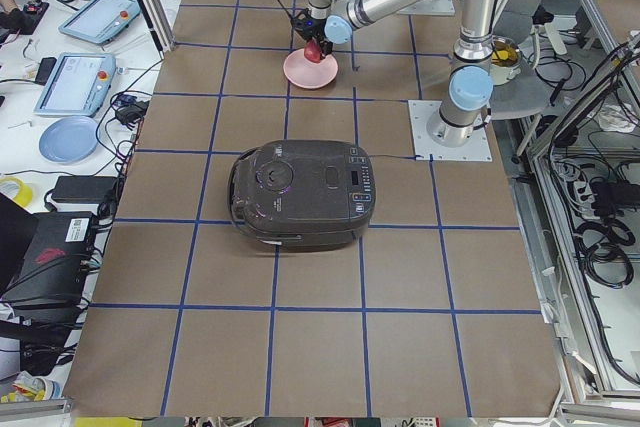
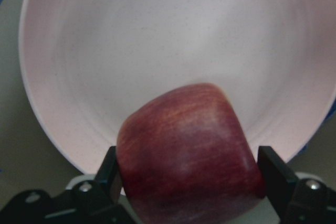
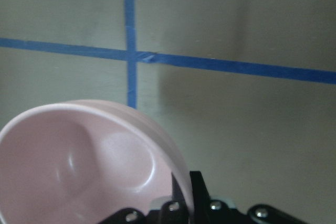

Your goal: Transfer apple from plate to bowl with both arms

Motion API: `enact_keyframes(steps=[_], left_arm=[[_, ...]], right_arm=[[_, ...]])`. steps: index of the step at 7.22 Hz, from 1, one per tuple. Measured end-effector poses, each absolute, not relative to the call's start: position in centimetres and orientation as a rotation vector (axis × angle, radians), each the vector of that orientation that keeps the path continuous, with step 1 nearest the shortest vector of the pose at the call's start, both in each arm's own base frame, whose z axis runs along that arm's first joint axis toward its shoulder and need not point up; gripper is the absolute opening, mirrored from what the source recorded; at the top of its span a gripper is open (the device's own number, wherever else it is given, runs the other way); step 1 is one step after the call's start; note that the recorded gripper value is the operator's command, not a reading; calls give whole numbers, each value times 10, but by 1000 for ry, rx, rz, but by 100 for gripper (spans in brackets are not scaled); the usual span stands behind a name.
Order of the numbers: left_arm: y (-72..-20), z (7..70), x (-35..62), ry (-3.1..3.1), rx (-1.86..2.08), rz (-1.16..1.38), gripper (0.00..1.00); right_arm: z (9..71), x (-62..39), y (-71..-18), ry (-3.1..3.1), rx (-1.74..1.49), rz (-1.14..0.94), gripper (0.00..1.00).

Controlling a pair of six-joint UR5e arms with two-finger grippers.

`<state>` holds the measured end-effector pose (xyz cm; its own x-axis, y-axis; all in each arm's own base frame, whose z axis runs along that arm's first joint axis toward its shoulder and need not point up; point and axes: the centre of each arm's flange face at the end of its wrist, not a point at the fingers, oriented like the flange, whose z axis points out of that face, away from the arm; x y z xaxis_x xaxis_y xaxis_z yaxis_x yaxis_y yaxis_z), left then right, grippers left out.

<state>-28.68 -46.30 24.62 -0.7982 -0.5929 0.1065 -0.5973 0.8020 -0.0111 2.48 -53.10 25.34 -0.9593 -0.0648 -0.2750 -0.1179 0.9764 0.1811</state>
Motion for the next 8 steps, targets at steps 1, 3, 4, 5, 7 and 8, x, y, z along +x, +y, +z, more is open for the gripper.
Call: enact_keyframes(steps=[1, 3, 4, 5, 7, 8], left_arm=[[-478, 267, -291, -2894, 953, 60, 0], [-497, 299, -299, -2891, 990, 17, 0], [-500, 307, -303, -2864, 1031, 2, 0], [-501, 311, -307, -2830, 1065, -21, 0], [-500, 313, -315, -2764, 1137, -63, 0], [-497, 312, -324, -2717, 1178, -100, 0]], right_arm=[[249, 70, -526, 2847, -139, 302, 0], [233, 145, -507, 2875, -131, 296, 0], [223, 163, -495, 2883, -120, 298, 0], [215, 174, -487, 2886, -125, 295, 16], [208, 181, -483, 2889, -136, 270, 100], [209, 181, -484, 2892, -136, 255, 100]])
